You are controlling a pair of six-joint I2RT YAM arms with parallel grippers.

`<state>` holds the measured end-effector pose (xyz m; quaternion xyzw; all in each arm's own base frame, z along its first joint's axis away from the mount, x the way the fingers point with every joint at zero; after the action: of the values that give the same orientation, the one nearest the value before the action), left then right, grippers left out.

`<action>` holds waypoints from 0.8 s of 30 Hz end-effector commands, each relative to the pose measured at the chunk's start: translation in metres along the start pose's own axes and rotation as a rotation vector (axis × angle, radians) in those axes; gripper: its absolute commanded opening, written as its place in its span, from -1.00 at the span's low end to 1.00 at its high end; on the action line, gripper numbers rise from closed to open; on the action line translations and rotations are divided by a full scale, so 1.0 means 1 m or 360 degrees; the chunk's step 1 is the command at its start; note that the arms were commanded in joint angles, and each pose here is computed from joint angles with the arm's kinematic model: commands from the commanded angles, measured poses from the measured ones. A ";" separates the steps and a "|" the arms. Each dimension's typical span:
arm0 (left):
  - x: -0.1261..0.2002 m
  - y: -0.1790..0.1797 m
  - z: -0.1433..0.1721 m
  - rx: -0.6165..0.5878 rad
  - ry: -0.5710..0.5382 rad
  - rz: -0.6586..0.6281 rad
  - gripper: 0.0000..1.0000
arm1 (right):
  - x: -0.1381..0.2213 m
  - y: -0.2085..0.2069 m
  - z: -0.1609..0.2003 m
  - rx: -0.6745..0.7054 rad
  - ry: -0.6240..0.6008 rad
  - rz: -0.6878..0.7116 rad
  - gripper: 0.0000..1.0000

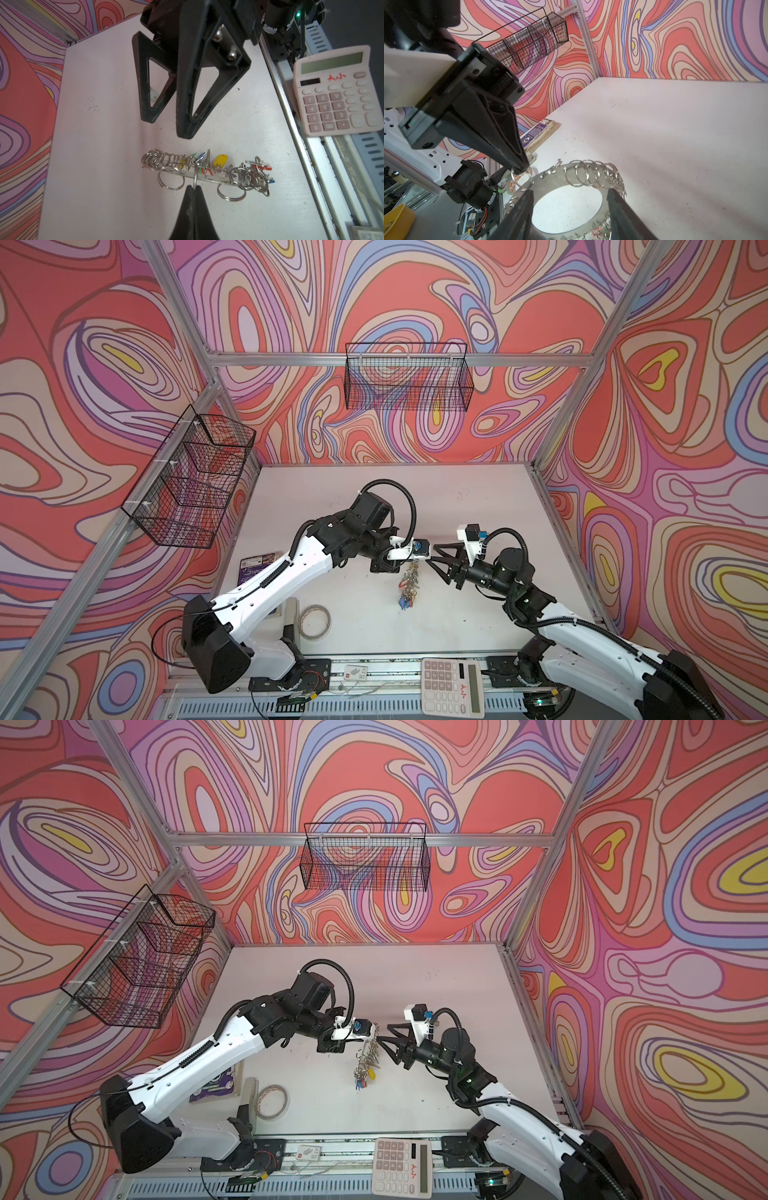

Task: Attach keys to a key ring
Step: Pass the keyring.

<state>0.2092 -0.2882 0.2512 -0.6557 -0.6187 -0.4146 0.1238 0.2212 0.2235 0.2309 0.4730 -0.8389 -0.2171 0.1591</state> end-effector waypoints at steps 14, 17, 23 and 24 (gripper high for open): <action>0.047 0.017 -0.051 0.0711 -0.0558 -0.0299 -1.00 | -0.001 -0.018 -0.048 0.0040 -0.0304 0.0263 0.71; 0.051 0.021 -0.051 0.0842 -0.0599 -0.0349 -1.00 | 0.003 -0.022 -0.051 0.0050 -0.0374 0.0304 0.96; 0.054 0.027 -0.046 0.1075 -0.0615 -0.0405 -1.00 | 0.007 -0.029 -0.052 0.0025 -0.0439 0.0362 0.96; 0.057 0.031 -0.050 0.1073 -0.0670 -0.0431 -1.00 | 0.007 -0.030 -0.052 0.0020 -0.0440 0.0362 0.96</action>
<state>0.2077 -0.2865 0.3026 -0.5725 -0.7897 -0.1137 0.1892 0.2602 0.1996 0.2591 0.3607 -0.8966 -0.2445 0.0782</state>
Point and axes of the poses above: each gripper's point midway between its finger pads, its own x axis back along the fingers, its own y axis along the line the jaws close on, z = x × y, the point moved 2 cm from there along x, back along the fingers, and after that the axes turned 10 degrees about -x, right-handed, at the moved point
